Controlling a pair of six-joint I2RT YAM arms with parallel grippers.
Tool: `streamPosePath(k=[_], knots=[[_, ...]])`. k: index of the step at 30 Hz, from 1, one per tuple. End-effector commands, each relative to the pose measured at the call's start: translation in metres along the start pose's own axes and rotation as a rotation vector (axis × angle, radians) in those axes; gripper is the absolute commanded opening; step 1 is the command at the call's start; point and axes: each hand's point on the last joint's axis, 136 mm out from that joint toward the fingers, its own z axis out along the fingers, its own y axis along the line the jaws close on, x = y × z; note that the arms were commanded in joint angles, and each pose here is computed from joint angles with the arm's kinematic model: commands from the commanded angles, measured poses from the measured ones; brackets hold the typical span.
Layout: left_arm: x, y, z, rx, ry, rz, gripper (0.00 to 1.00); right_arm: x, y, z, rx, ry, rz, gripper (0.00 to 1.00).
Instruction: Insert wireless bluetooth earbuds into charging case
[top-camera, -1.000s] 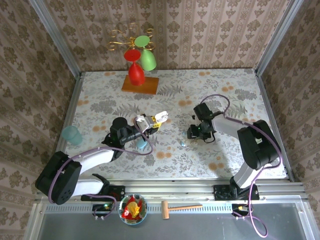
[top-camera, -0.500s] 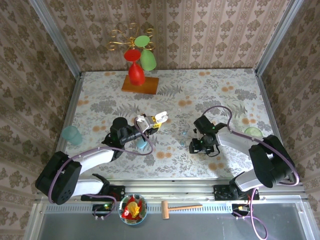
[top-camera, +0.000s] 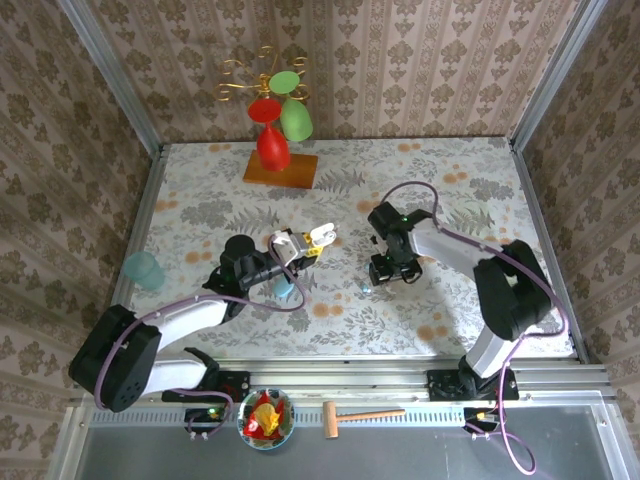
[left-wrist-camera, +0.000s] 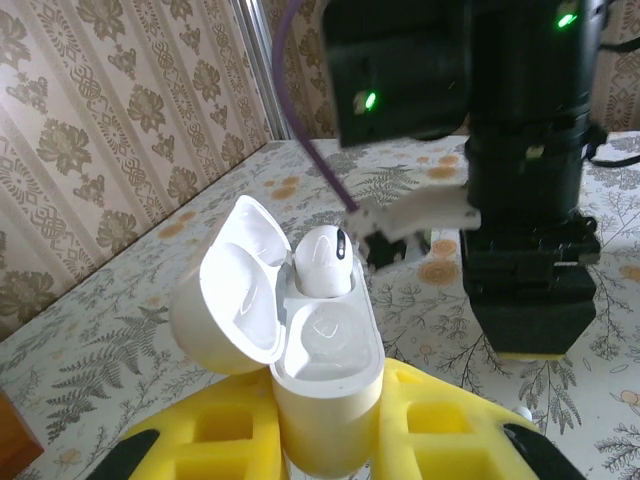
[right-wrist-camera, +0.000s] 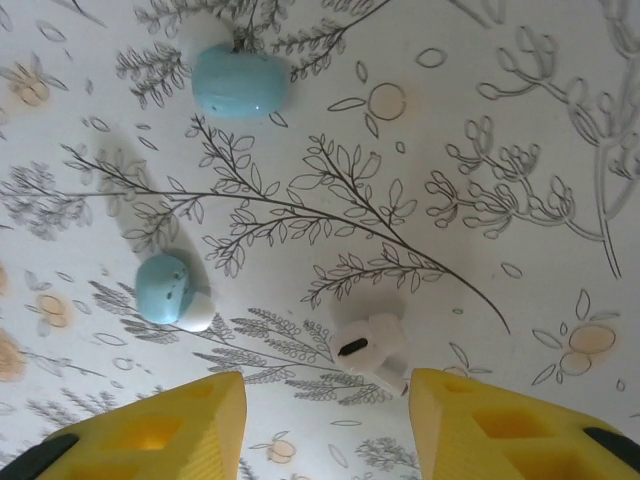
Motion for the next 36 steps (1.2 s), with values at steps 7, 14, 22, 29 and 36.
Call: streamPosePath(k=[7,14,22,29,36], knots=[[0.003,0.005,-0.014,-0.049,0.003,0.018,0.04,0.002,-0.003,0.008,0.056,0.191,-0.195,0.47],[0.006,0.008,-0.021,-0.07,0.012,0.018,0.04,0.005,-0.006,0.019,0.072,0.286,-0.253,0.46],[0.005,0.01,-0.021,-0.073,0.015,0.024,0.04,0.013,-0.011,0.027,0.084,0.314,-0.258,0.47],[0.003,0.01,-0.021,-0.068,0.01,0.025,0.04,0.021,-0.015,0.028,0.098,0.333,-0.263,0.43],[-0.002,0.01,-0.021,-0.067,0.001,0.03,0.04,0.025,-0.017,0.032,0.101,0.338,-0.258,0.36]])
